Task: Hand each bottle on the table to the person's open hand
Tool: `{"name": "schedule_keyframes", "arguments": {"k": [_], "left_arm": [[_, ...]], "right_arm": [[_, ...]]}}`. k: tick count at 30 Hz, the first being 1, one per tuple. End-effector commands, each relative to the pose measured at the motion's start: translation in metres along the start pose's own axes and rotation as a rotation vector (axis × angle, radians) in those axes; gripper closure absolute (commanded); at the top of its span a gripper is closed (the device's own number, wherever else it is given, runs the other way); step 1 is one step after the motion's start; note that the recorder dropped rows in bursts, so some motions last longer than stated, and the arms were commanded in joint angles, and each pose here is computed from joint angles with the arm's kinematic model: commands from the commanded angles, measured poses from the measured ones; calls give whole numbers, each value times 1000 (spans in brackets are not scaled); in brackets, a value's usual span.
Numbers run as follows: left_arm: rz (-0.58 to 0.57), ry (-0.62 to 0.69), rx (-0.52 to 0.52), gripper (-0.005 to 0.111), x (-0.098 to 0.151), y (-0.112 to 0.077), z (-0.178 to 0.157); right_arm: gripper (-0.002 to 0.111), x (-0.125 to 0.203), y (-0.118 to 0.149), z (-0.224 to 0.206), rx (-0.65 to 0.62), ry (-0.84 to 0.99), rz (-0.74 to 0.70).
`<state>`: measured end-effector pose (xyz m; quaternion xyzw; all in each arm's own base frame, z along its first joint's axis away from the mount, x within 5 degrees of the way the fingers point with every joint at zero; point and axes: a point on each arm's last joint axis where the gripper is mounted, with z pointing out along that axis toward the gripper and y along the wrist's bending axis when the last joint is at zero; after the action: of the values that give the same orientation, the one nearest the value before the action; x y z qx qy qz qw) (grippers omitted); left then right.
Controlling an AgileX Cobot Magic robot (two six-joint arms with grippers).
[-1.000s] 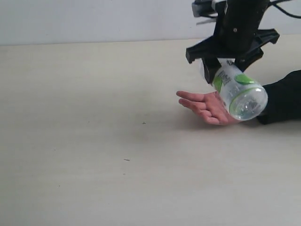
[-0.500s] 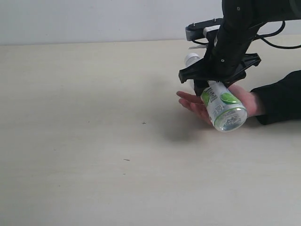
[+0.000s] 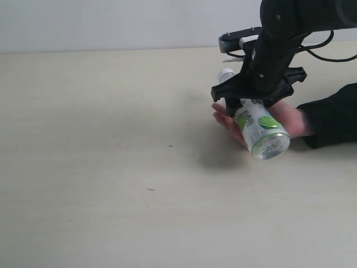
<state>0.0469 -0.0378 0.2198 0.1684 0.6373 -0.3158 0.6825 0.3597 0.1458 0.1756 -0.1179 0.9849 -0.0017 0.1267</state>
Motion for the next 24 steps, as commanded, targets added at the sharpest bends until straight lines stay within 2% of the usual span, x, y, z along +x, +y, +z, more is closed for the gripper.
{"name": "schedule_keyframes", "arguments": {"k": [1,4,6,9,11,12,15,16,17,18,19,20,21,24], "left_arm": [[1,-3,-3,106,1,0,0],[1,-3,-3,106,1,0,0],[1,-3,-3,106,1,0,0],[1,-3,-3,106,1,0,0],[1,-3,-3,106,1,0,0],[1,-3,-3,106,1,0,0],[1,-3,-3,106,1,0,0],[1,-3,-3,106,1,0,0],[1,-3,-3,106,1,0,0],[1,-3,-3,106,1,0,0],[1,-3,-3,106,1,0,0],[1,-3,-3,106,1,0,0],[1,-3,-3,106,1,0,0],[1,-3,-3,106,1,0,0]], "right_arm": [[21,-1,-2,-5,4,-20,-1],[16,-3,-2,-25,-4,-72,1],[16,-4,-4,-44,-10,-122,1],[18,5,-8,-82,-4,-160,-81],[23,16,-12,-104,-1,-180,-110],[27,23,-14,-113,-1,-191,-118],[50,53,-19,-140,-21,-246,-125],[62,71,-20,-149,-49,-277,-108],[80,100,-22,-158,-90,-328,-83],[89,116,-23,-161,-123,-362,-62],[103,145,-25,-162,-159,-407,-38],[108,163,-27,-161,-172,-427,-28],[108,184,-30,-161,-179,-478,-18],[108,211,-31,-173,-287,-641,92]]}}
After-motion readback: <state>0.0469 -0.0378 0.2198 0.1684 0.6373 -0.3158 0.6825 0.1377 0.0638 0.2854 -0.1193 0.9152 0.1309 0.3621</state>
